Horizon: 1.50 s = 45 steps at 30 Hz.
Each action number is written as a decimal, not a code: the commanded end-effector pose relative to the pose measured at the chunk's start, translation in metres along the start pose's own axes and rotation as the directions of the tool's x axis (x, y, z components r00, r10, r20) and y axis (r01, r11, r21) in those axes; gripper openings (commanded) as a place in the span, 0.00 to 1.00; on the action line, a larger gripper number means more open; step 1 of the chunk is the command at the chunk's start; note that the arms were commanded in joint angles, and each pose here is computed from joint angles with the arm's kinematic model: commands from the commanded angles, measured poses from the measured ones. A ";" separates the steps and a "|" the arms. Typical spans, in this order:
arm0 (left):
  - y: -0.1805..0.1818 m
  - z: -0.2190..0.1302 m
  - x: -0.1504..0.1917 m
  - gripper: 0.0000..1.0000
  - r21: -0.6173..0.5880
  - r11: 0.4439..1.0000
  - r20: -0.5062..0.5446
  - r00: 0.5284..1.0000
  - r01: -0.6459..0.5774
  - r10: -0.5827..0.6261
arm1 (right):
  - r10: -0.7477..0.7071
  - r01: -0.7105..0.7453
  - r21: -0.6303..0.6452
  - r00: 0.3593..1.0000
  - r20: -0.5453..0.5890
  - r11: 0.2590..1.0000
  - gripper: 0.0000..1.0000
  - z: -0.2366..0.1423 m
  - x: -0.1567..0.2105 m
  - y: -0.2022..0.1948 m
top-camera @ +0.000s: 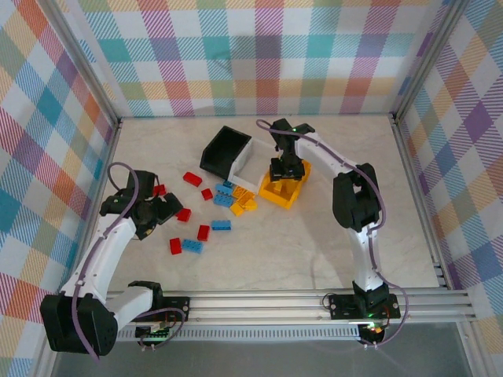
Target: Sort the legos into containers by color
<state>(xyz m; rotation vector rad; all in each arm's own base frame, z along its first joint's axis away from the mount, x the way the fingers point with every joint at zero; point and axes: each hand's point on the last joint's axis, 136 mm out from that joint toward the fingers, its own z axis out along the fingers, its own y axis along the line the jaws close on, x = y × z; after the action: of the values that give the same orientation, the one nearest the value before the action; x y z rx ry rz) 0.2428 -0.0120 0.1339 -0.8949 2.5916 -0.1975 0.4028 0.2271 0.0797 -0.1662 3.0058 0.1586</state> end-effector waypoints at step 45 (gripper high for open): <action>0.001 0.160 -0.116 0.82 -0.171 0.973 -0.282 0.954 -0.156 0.103 | -0.090 0.091 -0.154 0.996 0.012 0.984 0.58 -0.079 0.064 0.069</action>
<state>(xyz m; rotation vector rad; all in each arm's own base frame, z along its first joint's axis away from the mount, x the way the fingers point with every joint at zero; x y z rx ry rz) 0.3835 0.0578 0.0214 -0.8129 2.9631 0.0003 0.3221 0.2759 0.1520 -0.3231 2.9573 0.3637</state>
